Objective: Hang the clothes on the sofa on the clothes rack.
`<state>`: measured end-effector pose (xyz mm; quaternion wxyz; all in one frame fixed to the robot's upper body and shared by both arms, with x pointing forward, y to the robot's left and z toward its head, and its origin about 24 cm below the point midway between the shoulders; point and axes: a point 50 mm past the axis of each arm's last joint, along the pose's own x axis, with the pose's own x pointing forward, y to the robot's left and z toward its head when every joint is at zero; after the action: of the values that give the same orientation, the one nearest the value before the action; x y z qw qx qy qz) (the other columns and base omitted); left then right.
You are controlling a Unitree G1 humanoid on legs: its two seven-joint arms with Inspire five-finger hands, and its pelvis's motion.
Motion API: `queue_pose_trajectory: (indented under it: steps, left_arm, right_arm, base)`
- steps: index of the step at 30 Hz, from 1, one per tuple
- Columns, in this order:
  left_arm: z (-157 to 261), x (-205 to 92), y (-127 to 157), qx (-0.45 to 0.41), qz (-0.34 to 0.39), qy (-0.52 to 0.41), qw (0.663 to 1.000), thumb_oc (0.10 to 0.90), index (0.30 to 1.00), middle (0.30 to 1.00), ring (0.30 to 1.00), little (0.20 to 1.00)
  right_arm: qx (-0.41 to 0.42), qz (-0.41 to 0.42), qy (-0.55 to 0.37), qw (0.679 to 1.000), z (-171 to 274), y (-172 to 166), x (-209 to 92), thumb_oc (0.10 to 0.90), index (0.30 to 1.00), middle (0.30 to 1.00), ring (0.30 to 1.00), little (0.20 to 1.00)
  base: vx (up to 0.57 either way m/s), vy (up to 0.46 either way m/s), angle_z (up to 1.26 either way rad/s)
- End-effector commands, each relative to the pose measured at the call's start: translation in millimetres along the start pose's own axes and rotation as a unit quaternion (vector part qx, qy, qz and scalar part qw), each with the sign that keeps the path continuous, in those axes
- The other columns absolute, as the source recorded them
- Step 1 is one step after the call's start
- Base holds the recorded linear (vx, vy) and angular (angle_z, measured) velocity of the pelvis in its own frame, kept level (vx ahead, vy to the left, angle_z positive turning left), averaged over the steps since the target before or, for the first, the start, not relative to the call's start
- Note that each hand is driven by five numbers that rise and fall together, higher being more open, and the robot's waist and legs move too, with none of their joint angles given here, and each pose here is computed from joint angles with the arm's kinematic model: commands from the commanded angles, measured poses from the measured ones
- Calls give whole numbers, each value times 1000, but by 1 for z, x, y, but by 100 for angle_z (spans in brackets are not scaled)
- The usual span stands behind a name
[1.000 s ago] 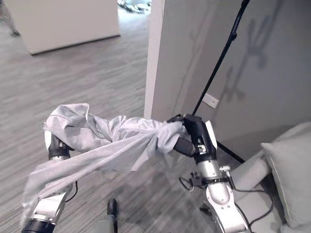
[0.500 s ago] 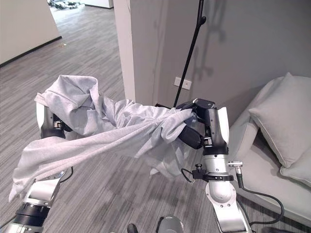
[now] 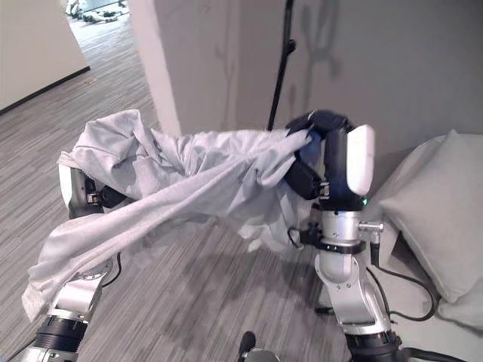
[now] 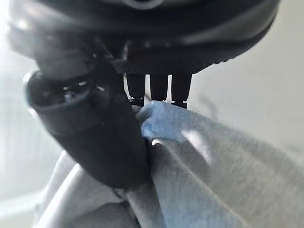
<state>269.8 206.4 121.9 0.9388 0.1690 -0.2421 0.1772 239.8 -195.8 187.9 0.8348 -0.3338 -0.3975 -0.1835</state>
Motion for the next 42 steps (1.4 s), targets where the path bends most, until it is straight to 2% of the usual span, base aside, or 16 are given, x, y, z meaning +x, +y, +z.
queue_pose_trajectory:
  steps: [1,3,9,13,14,22,30,36,37,41,42]
  left_arm:
    - [37,26,25,-6,60,-119,991,400,300,300,300,300]
    - [37,24,19,-8,67,-121,990,400,300,300,300,300]
    - [41,24,18,5,69,-135,988,400,300,300,300,300]
    - [48,27,21,16,70,-157,985,400,300,300,300,300]
    - [51,31,19,13,76,-161,984,400,300,300,300,300]
    - [53,40,20,18,82,-165,983,400,300,300,300,300]
    - [53,55,29,91,113,-188,972,400,300,300,300,300]
    - [58,76,32,113,136,-200,964,400,300,300,300,300]
    - [67,88,33,124,147,-219,957,400,300,300,300,300]
    - [86,107,43,154,196,-255,934,400,300,300,300,300]
    - [97,113,52,178,224,-277,917,400,300,300,300,300]
  right_arm:
    - [-26,-154,-70,985,15,-44,23,400,300,300,300,300]
    - [-34,-176,-98,979,26,-49,26,400,300,300,300,300]
    - [-15,-185,-92,978,27,-42,33,400,300,300,300,300]
    - [-18,-145,-105,984,32,-32,34,400,300,300,300,300]
    - [3,-119,-87,989,28,-23,33,400,300,300,300,300]
    - [30,-103,-50,993,15,-17,32,400,300,300,300,300]
    - [32,-45,-28,998,1,-12,28,400,300,300,300,300]
    - [54,-37,-70,995,7,-14,49,400,300,300,300,300]
    - [75,-35,-95,992,16,-11,61,400,300,300,300,300]
    - [69,-31,-117,990,20,-11,76,400,300,300,300,300]
    - [68,-35,-126,989,23,-13,81,400,300,300,300,300]
  base:
    - [173,-59,-9]
    - [451,57,-14]
    - [221,122,-102]
    - [228,149,-47]
    - [177,147,-56]
    - [157,-95,-4]
    - [262,-187,33]
    - [174,-248,11]
    - [31,-204,18]
    - [66,-42,16]
    - [98,86,29]
